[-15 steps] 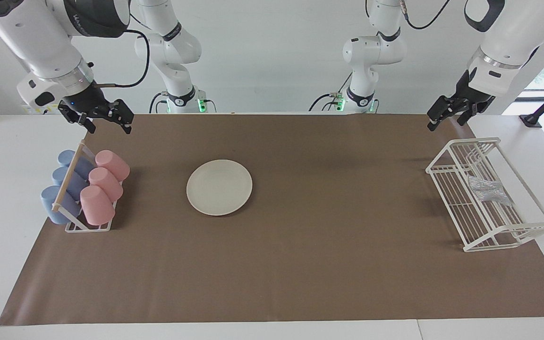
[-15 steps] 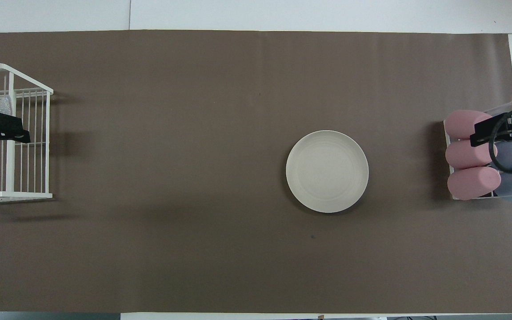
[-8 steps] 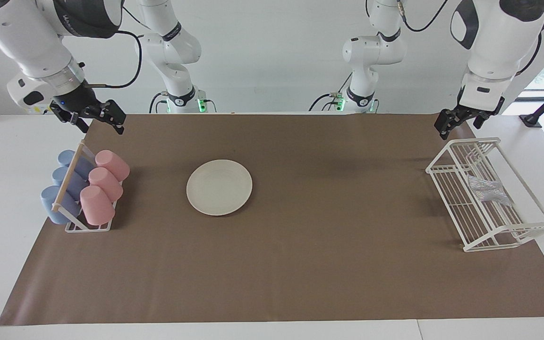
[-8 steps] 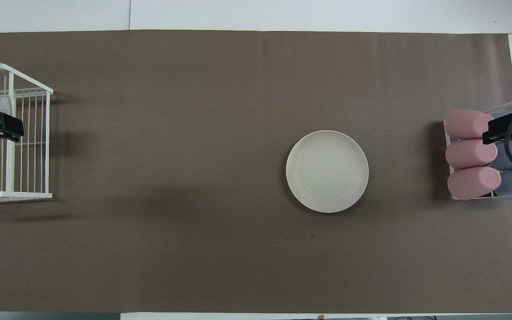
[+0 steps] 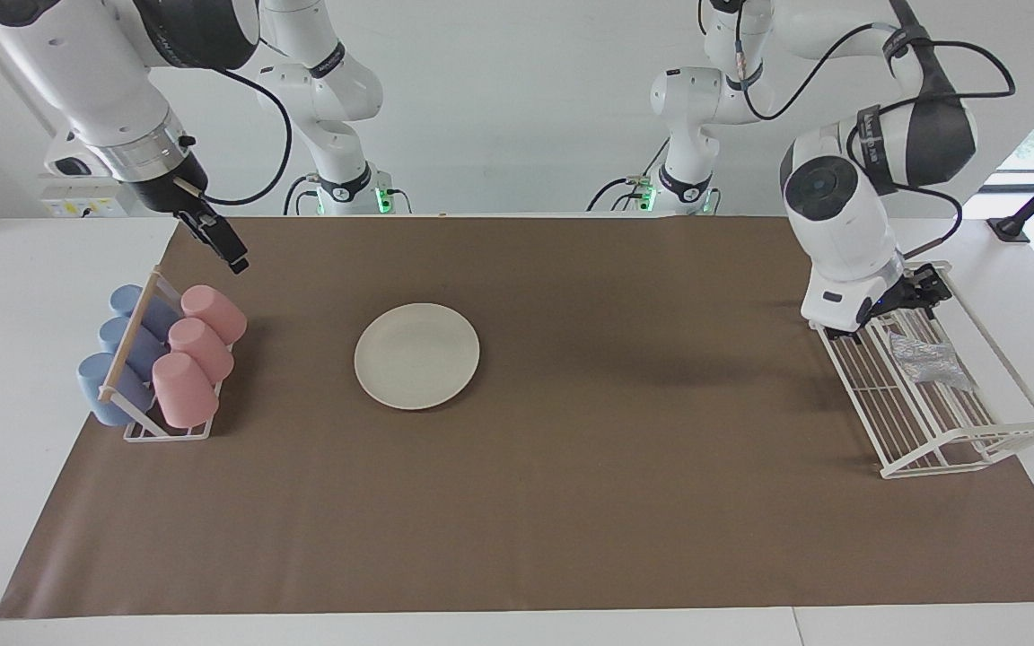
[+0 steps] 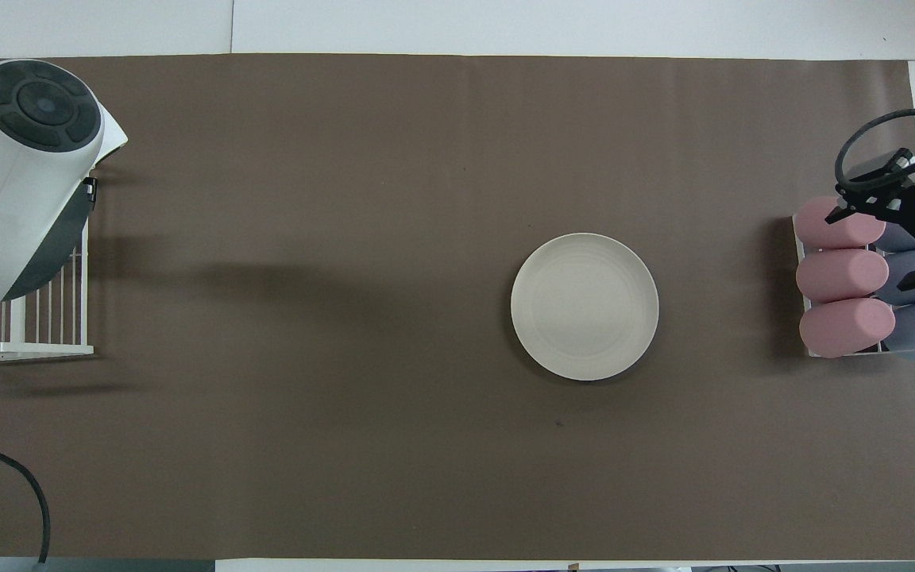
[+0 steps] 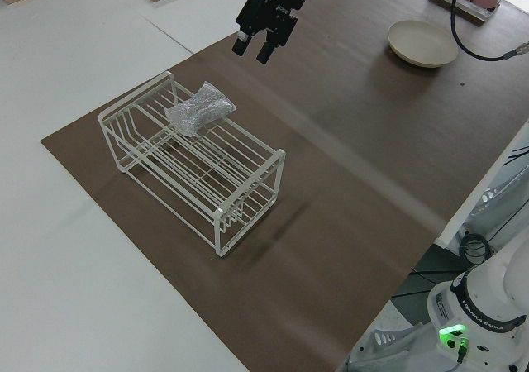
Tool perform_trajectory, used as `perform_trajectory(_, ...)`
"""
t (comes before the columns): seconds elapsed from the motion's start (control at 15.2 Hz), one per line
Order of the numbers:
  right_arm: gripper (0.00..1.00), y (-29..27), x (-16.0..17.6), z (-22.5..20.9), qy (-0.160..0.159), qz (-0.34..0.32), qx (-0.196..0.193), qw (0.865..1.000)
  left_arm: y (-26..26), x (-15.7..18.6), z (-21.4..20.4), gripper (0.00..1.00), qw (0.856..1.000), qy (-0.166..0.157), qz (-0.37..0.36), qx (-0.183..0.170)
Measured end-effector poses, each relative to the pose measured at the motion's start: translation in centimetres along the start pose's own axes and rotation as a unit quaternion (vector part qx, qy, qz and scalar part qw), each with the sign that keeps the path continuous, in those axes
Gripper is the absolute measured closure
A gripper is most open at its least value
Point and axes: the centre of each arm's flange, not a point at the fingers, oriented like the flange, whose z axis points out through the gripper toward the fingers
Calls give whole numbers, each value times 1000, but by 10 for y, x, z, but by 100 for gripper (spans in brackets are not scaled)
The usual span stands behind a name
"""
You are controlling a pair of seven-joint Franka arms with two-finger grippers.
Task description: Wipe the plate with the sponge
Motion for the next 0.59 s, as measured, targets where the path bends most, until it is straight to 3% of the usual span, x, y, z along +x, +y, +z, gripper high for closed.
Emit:
perform_trajectory(0.26, 0, -18, -31, 6, 0, 199, -7, 980, 18, 16, 38, 0, 999, 10, 5, 53)
perform_trajectory(0.46, 0, -18, -35, 8, 2, 301, -1, 954, 12, 21, 58, 0, 999, 16, -2, 52)
perform_trajectory(0.59, 0, -19, -38, 8, -5, 324, 1, 946, 7, 20, 68, 0, 999, 10, -6, 51)
